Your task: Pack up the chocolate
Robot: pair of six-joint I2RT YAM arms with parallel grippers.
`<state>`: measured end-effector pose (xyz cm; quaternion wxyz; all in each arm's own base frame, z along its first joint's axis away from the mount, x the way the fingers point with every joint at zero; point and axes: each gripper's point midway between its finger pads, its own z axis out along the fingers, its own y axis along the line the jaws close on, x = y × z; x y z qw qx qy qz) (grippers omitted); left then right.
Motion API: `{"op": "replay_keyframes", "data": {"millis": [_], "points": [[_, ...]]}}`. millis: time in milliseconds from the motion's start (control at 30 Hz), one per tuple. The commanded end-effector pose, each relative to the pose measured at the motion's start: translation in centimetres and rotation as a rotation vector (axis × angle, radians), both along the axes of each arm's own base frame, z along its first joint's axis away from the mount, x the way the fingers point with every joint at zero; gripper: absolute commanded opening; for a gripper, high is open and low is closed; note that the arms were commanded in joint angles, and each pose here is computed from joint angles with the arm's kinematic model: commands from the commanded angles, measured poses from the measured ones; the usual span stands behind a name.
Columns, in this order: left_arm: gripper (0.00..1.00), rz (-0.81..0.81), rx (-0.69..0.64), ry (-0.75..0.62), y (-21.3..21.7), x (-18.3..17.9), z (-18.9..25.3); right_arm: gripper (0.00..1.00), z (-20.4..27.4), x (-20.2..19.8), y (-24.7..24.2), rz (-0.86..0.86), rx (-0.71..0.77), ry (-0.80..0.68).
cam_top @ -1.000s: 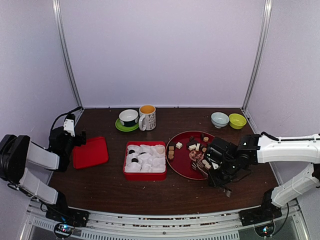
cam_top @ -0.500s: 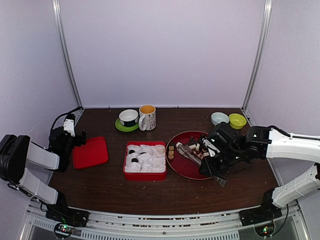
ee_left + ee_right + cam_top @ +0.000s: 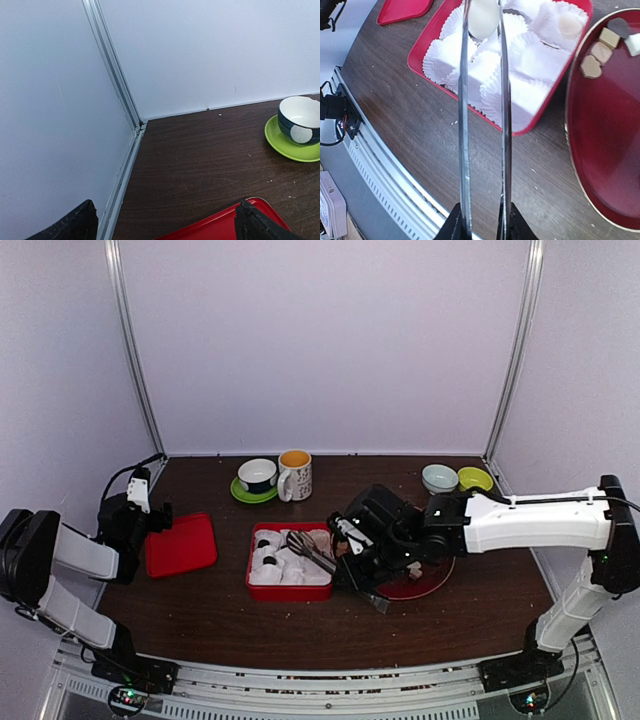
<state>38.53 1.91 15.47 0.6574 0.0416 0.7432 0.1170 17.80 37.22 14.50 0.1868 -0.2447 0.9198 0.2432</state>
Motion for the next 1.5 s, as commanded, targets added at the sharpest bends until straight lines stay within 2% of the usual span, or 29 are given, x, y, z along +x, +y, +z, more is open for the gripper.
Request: {"op": "replay_keyframes", "data": {"millis": [0,467,700,1000,1233,1467], "points": [[0.98,-0.005,-0.005,-0.056,0.0,0.1,1.2,0.23,-0.6,1.3,3.0,-0.003,0.030,-0.034],[0.98,-0.005,-0.005,-0.055,0.0,0.1,1.2,0.25,-3.5,3.7,4.1,-0.050,-0.094,-0.091],[0.98,-0.006,-0.005,-0.057,0.0,0.1,1.2,0.26,-4.3,3.6,4.0,-0.060,-0.097,-0.076],[0.98,-0.006,-0.005,-0.057,0.0,0.1,1.3,0.35,-4.4,3.2,3.8,-0.051,-0.098,-0.075],[0.98,-0.006,-0.005,-0.055,0.0,0.1,1.2,0.36,-2.9,3.8,3.2,-0.075,-0.100,-0.115],[0.98,-0.006,-0.005,-0.056,0.0,0.1,1.2,0.35,1.3,4.3,-0.1,-0.147,-0.089,-0.218]]}}
